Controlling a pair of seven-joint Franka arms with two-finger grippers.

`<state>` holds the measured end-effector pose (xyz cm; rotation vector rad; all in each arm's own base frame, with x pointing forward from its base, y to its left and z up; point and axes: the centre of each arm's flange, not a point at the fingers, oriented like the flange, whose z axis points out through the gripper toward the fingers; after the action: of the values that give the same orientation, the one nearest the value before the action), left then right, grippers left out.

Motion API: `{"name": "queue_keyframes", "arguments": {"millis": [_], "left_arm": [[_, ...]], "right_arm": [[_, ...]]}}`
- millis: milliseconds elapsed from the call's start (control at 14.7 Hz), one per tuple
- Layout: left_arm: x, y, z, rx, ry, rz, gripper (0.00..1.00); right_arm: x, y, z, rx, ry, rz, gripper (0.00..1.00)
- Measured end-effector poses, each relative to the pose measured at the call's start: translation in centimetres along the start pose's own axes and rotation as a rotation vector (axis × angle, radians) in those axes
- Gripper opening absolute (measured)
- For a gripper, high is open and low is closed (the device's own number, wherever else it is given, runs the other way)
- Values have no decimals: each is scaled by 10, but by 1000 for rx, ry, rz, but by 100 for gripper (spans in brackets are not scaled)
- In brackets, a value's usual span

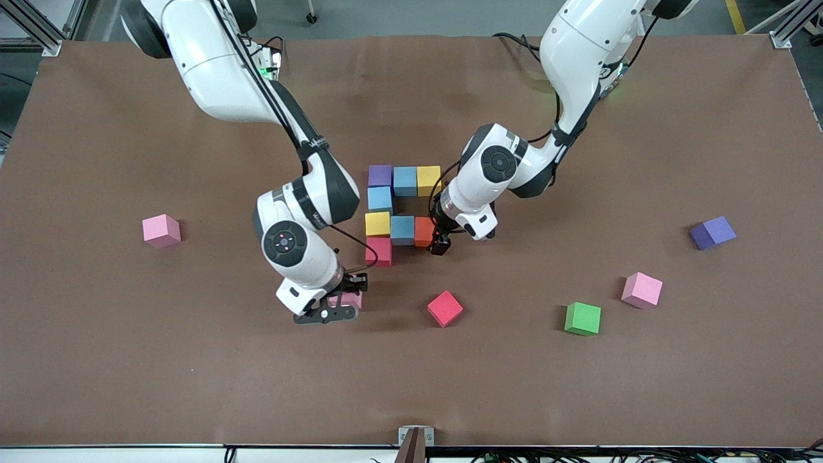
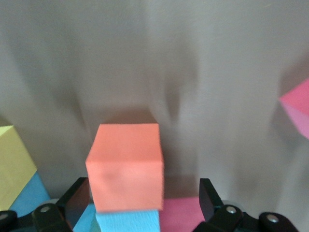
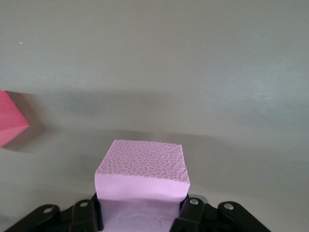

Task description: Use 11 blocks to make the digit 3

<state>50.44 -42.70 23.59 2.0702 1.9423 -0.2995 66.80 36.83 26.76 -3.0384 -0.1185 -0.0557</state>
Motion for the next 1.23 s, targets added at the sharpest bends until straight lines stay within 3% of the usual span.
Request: {"name": "queue_keyframes", "arguments": {"millis": [205,477,682,955,1228], "left_arm": [[-1,25,-62,2,7,-1,100],[-3,65,-147,4,124,100,100],[14,96,-171,-16,192,195,100],[71,139,-161,18,215,518,100],[92,167,-125,56,194,819,100]], "right_arm": [[1,-15,18,4,18,-7,53],[-3,-25,30,3,14,4,53],[-9,-37,32,3,9,6,53],[-14,-39,42,-8,-14,1,53],[-22,-46,61,-20,-35,-12,53]]}}
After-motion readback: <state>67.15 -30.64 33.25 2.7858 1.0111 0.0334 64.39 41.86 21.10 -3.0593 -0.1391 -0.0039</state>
